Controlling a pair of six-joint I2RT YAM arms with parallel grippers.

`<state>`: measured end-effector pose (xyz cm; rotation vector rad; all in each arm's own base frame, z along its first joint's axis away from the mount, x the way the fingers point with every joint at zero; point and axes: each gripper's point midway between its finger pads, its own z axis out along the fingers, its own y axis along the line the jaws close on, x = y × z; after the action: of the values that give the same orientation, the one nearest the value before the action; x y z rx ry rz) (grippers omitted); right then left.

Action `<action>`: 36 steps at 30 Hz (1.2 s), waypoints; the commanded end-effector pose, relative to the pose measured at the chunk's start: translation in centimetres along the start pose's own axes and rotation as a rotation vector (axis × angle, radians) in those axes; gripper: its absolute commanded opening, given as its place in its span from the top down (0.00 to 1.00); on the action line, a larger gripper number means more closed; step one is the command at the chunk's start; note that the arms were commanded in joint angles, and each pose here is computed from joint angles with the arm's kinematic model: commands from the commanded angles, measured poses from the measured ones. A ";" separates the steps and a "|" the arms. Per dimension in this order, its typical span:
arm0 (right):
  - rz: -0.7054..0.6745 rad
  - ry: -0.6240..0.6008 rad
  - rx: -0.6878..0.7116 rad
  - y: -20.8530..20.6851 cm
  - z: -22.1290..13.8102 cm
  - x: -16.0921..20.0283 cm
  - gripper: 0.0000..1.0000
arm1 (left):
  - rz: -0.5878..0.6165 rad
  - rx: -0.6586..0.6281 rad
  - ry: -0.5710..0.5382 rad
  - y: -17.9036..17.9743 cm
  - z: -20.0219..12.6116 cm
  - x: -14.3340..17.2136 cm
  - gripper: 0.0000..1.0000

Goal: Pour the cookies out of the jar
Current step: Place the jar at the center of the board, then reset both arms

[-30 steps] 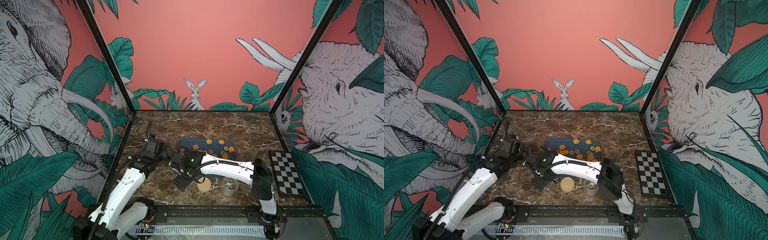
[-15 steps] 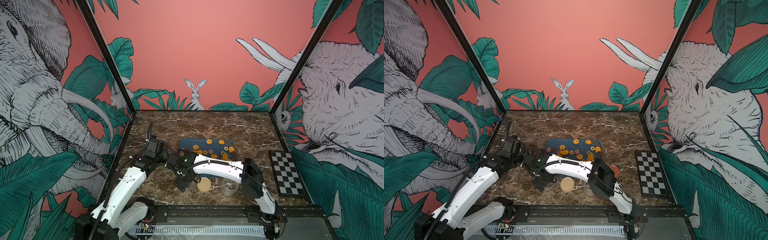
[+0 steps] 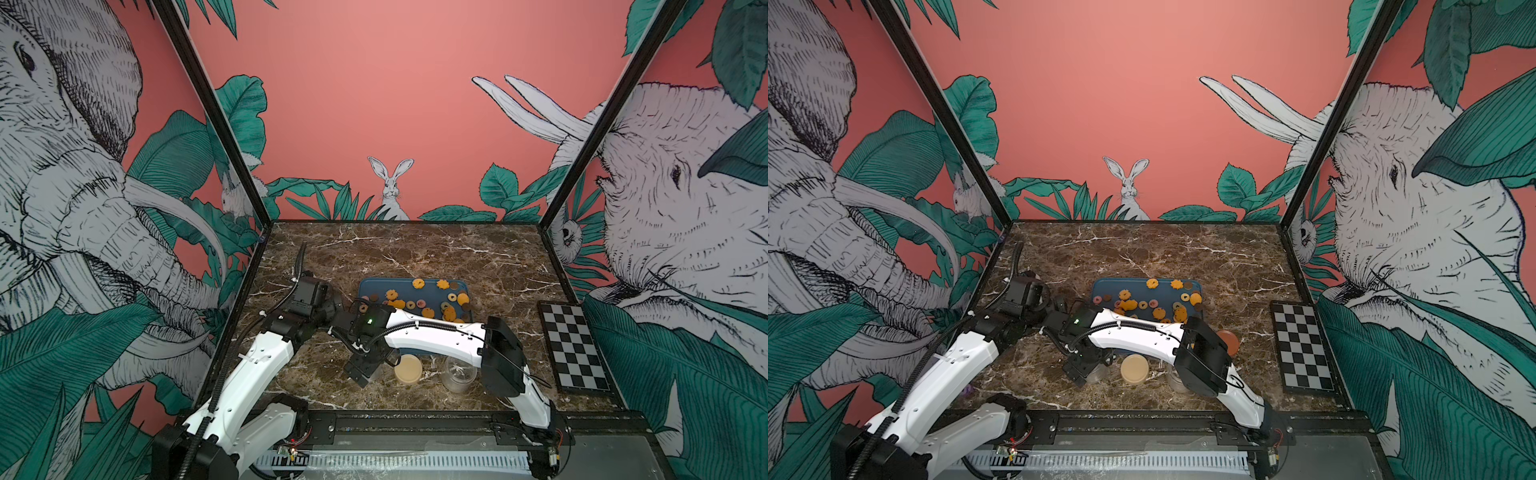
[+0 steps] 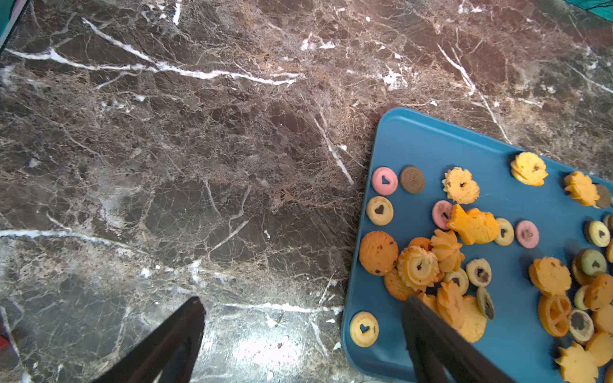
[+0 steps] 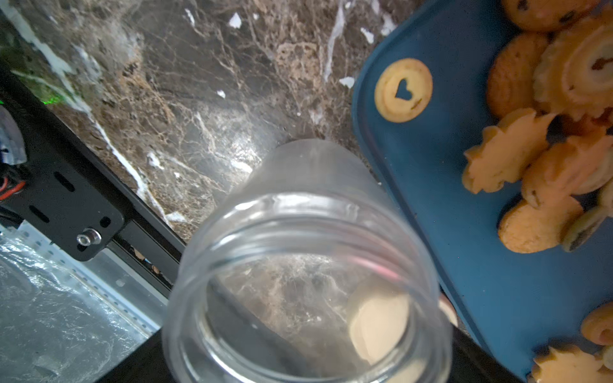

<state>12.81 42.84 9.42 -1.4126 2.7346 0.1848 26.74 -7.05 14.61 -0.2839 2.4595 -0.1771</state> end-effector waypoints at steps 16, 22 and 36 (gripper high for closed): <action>0.298 -0.503 0.421 -14.4 -19.0 2.3 0.01 | 0.093 -0.259 -0.315 3.1 -3.0 -7.9 0.01; 0.701 -0.629 0.768 -27.4 -22.8 11.2 0.01 | 0.199 -0.550 -0.505 6.4 -0.6 -11.1 0.01; 1.026 -0.775 1.433 -39.4 -17.5 26.9 0.01 | 0.130 -0.446 -0.706 11.3 6.4 -8.6 0.01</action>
<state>28.25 -2.48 18.09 0.2040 1.9132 -0.8356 33.14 6.03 8.26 -0.2961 2.0163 0.5855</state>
